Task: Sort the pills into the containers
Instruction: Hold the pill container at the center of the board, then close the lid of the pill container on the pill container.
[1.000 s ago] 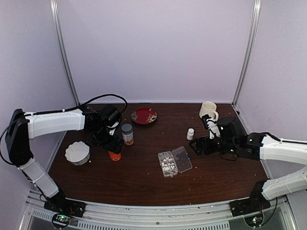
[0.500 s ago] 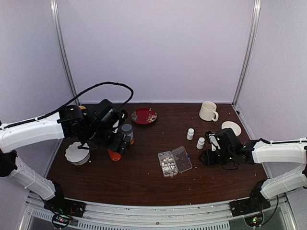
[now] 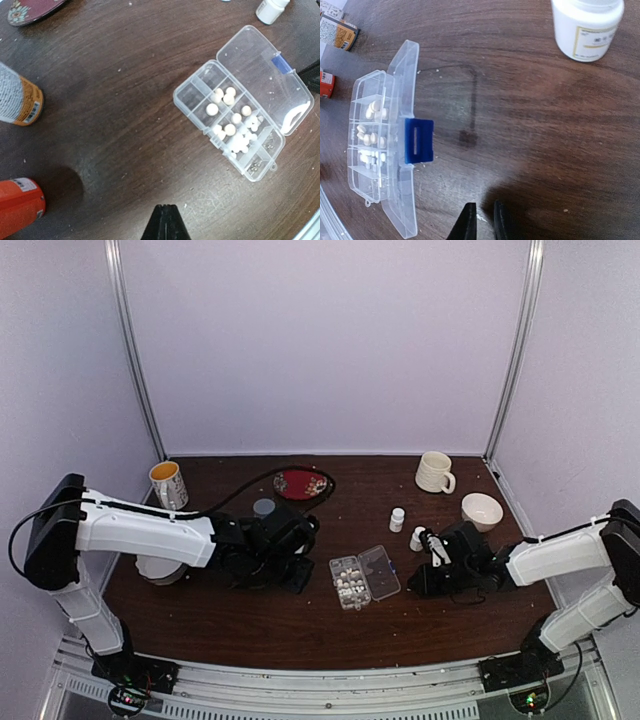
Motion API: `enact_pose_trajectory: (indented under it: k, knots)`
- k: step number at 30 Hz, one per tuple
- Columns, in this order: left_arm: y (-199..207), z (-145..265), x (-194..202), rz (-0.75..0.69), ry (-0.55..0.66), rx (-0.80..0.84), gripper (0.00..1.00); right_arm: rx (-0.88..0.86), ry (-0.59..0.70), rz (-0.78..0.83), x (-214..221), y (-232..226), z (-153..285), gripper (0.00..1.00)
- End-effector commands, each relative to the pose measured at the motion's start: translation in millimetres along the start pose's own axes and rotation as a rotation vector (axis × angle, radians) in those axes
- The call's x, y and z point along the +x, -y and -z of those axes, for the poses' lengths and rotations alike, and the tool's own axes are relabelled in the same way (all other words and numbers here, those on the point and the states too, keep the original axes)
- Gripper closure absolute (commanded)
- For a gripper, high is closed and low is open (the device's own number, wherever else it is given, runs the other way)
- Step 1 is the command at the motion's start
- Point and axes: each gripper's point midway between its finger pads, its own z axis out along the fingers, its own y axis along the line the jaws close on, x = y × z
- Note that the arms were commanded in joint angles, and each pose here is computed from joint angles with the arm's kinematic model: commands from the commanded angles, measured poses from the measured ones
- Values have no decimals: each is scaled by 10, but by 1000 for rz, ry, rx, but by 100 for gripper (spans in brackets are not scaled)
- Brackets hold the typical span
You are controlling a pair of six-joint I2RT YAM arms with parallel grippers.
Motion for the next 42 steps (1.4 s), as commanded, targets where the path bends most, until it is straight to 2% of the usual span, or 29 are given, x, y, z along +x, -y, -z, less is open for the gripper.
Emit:
enact_pose_trajectory:
  k: [1, 5, 8, 24, 42]
  knots:
    - [255, -137, -244, 20, 73, 89, 100, -92, -1, -24, 8, -127, -78, 89]
    - [267, -324, -182, 15, 26, 78, 100, -117, -23, -32, 58, -150, -147, 100]
    - [279, -500, -92, 36, -28, 100, 100, -151, -28, -33, 52, -212, -172, 100]
    - [643, -773, -22, 61, -83, 317, 100, -316, -3, 48, -92, -656, -8, 100]
    - [787, -806, -16, 74, -93, 393, 100, -369, -78, 159, 20, -1094, -130, 89]
